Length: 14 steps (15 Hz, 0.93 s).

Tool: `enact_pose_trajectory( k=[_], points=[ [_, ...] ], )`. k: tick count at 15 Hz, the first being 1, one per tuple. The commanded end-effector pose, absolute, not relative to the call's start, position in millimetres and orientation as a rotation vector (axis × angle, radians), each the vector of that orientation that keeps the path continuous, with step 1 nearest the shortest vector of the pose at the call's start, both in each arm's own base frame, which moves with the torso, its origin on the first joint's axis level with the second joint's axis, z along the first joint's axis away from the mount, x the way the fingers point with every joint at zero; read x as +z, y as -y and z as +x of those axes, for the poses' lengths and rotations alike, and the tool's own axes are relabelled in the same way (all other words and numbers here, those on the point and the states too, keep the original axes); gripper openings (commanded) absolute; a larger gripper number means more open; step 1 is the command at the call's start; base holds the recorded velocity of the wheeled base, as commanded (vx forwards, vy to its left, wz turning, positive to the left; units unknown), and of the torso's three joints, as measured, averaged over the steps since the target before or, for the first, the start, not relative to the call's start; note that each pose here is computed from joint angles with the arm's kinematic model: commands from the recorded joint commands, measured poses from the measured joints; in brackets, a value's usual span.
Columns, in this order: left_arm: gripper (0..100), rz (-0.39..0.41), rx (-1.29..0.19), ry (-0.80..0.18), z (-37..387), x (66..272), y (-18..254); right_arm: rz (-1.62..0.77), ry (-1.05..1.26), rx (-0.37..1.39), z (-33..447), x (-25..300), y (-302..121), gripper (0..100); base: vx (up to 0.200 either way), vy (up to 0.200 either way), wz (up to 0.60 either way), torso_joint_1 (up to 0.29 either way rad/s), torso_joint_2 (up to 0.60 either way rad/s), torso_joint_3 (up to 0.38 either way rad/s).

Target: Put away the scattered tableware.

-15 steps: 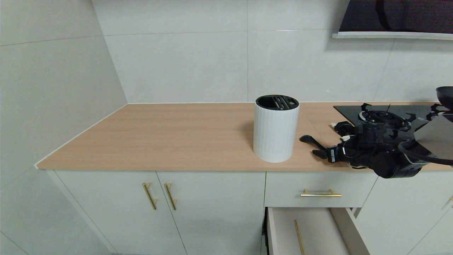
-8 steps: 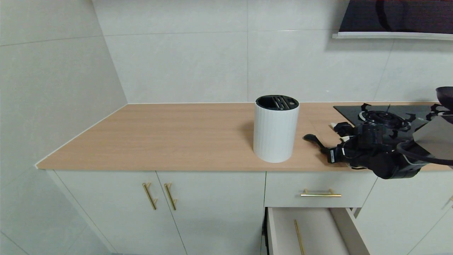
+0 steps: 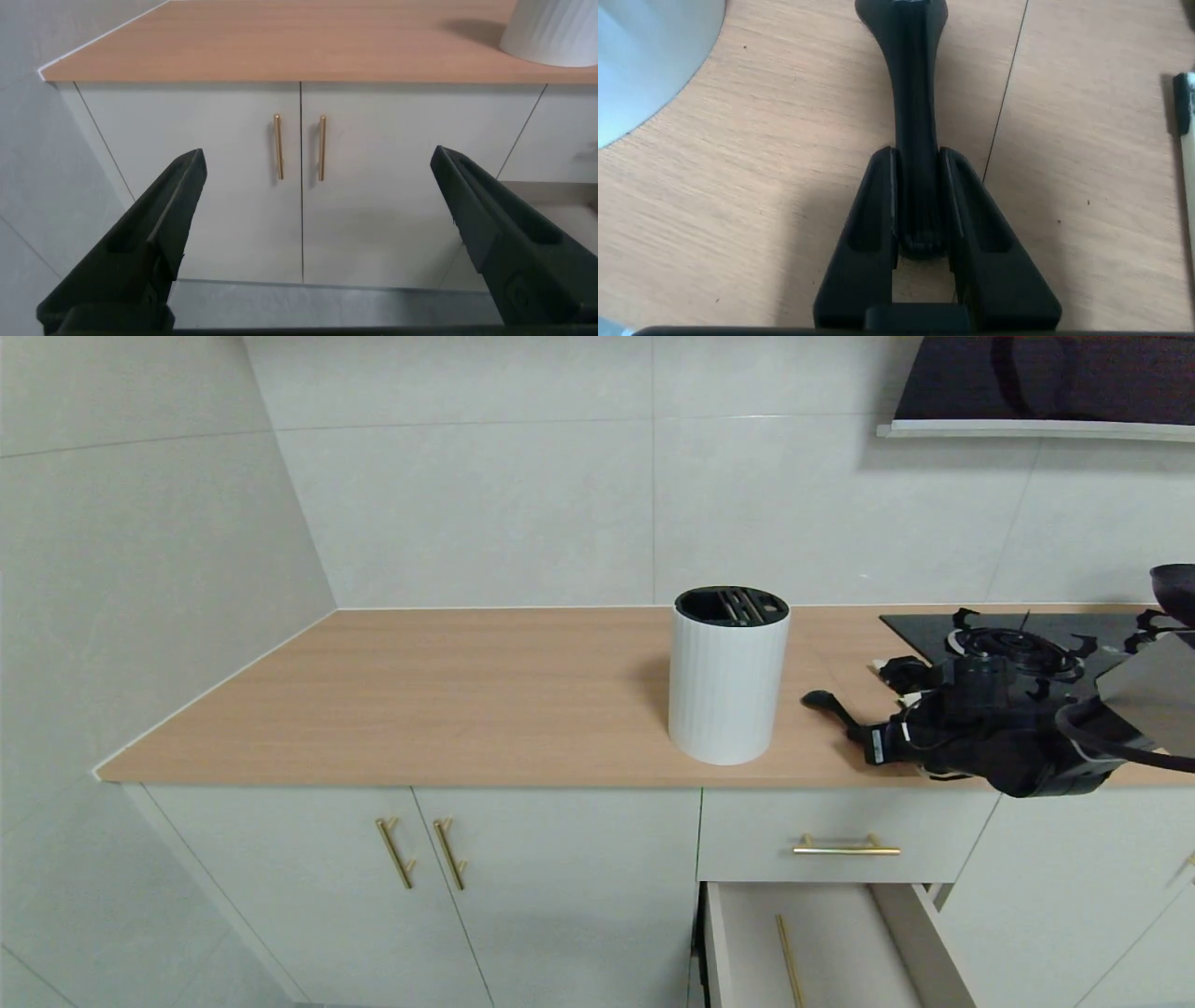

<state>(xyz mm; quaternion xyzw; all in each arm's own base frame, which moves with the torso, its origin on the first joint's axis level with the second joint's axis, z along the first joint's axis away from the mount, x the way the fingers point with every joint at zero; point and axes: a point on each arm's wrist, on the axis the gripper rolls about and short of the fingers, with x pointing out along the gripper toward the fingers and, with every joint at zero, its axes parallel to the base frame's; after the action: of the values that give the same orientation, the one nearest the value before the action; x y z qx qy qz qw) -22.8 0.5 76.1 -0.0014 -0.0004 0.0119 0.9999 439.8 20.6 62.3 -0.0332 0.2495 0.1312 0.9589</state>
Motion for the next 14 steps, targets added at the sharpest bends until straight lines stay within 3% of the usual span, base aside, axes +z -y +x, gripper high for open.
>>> enact_pose_trajectory(
  k=[1, 6, 11, 14],
  points=[
    [100, -0.003, 0.025, 0.002, -23, 76, -1, -0.027, -0.567, 0.236, 431, 101, -21, 0, 0.000, 0.000, 0.00, 0.000, 0.00, 0.000],
    [100, -0.003, 0.025, 0.000, -23, 76, -1, 0.126, -0.714, 0.133, 345, 198, -43, 0, 0.000, 0.000, 0.00, 0.000, 0.00, 0.000],
    [100, -0.003, 0.025, 0.002, -23, 76, -1, 0.149, -0.877, 0.153, 253, 195, -37, 0, 0.000, 0.000, 0.00, 0.000, 0.00, 0.000],
    [100, -0.003, 0.025, 0.000, -23, 76, -1, 0.149, -0.889, 0.154, 223, 188, -34, 0, 0.000, 0.000, 0.00, 0.000, 0.00, 0.000]
  ],
)
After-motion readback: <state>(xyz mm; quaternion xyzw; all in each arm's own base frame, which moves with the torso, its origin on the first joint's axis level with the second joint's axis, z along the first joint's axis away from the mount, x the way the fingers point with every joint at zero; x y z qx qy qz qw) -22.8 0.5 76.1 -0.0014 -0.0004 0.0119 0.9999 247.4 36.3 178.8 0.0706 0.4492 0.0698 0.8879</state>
